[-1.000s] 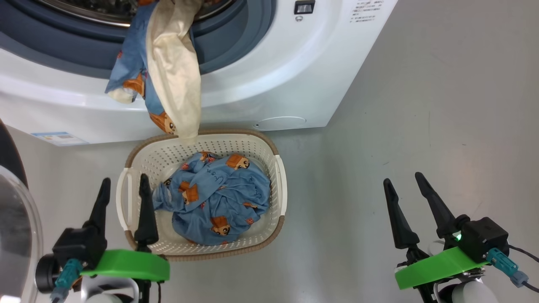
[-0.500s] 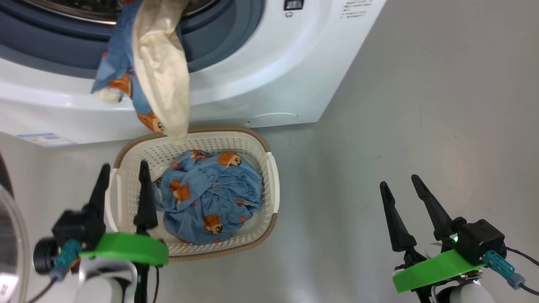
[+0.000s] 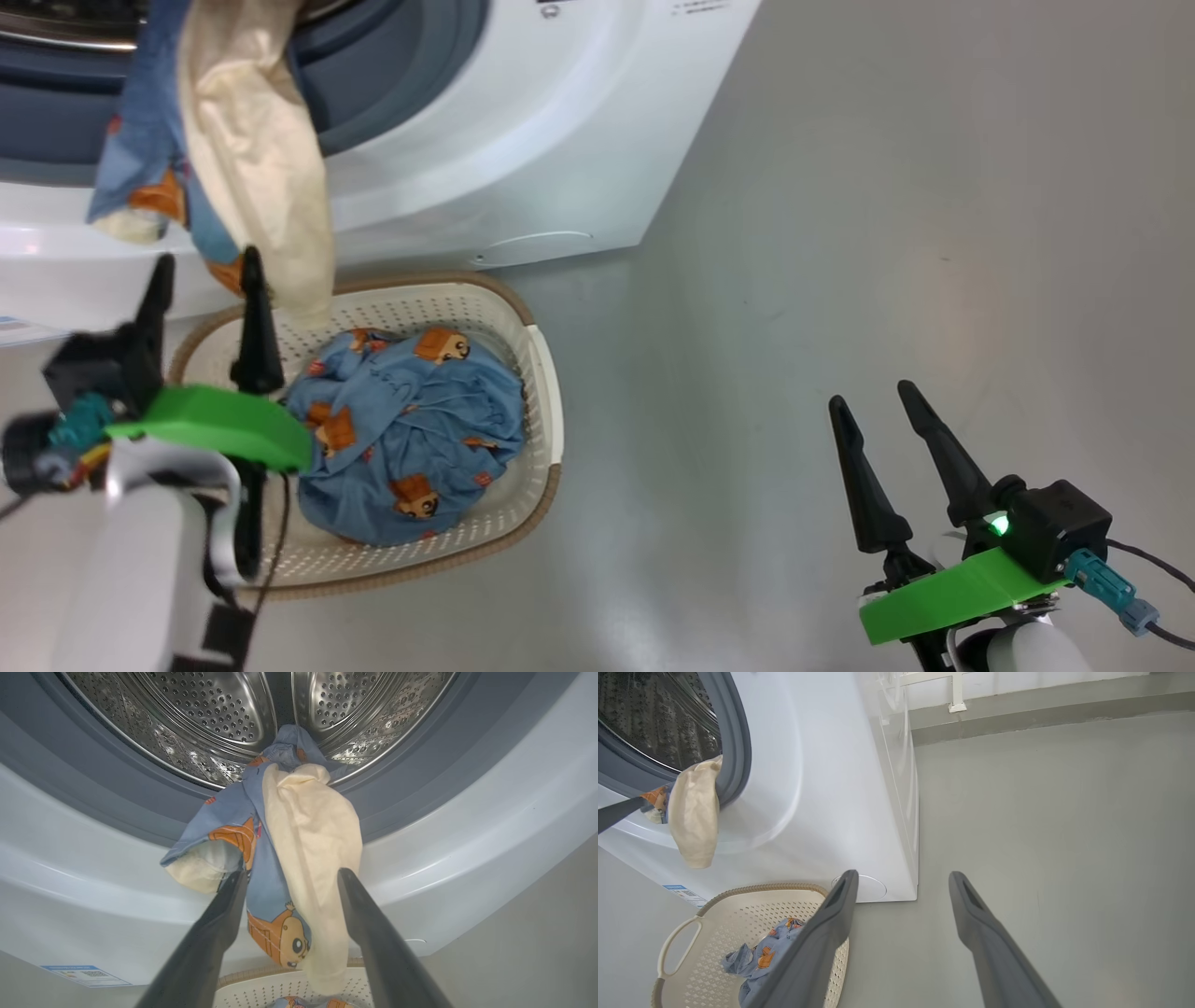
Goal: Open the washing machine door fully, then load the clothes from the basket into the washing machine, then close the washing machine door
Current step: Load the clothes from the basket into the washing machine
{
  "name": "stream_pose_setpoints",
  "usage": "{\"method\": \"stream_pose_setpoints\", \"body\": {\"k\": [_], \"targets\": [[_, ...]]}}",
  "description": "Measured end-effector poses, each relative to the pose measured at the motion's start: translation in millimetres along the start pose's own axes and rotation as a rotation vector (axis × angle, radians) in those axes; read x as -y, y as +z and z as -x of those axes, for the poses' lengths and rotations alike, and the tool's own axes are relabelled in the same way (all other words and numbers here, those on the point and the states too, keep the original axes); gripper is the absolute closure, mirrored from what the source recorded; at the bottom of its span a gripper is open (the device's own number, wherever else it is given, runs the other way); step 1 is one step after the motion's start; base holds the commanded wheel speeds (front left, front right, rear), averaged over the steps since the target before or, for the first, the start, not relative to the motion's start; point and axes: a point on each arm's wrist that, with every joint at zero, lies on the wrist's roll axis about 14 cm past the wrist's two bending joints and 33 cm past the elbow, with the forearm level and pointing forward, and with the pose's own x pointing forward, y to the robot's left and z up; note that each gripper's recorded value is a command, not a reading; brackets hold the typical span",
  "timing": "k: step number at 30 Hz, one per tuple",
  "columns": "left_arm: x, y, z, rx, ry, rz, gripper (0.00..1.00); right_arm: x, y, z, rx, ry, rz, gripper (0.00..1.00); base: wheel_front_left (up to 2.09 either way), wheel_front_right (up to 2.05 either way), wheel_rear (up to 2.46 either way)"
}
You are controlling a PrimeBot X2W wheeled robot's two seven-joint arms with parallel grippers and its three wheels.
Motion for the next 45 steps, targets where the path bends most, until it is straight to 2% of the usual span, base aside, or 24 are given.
{"method": "stream_pose_setpoints", "body": {"k": [19,30,31,32,34,35,36,37,45], "targets": [[-14,-22,-54,-0.053,0.021,-0.072,0.0,16,-7,7,-0.027,-0.051,0.008,0.0,0.0,0.0,0.0],[3,-28,-71,-0.071,-0.015,-0.092,0.0,18,-10,7,-0.035,-0.057,0.012,0.0,0.0,0.0,0.0],[6,-29,-72,-0.074,-0.026,-0.098,0.05,18,-9,8,-0.035,-0.058,0.012,0.0,0.0,0.0,0.0],[7,-30,-72,-0.078,-0.03,-0.106,0.17,19,-9,8,-0.035,-0.058,0.012,0.0,0.0,0.0,0.0],[10,-30,-74,-0.076,-0.041,-0.123,0.55,19,-9,9,-0.035,-0.06,0.013,0.0,0.0,0.0,0.0],[11,-29,-75,-0.076,-0.046,-0.129,0.69,19,-9,9,-0.035,-0.061,0.014,0.0,0.0,0.0,0.0],[12,-28,-77,-0.074,-0.048,-0.133,0.93,19,-9,9,-0.034,-0.062,0.014,0.0,0.0,0.0,0.0],[14,-26,-79,-0.07,-0.051,-0.134,1.0,19,-8,9,-0.034,-0.061,0.014,0.0,0.0,0.0,0.0],[26,-10,-86,-0.033,-0.087,-0.14,1.0,19,-5,12,-0.026,-0.061,0.013,0.0,0.0,0.0,0.0]]}}
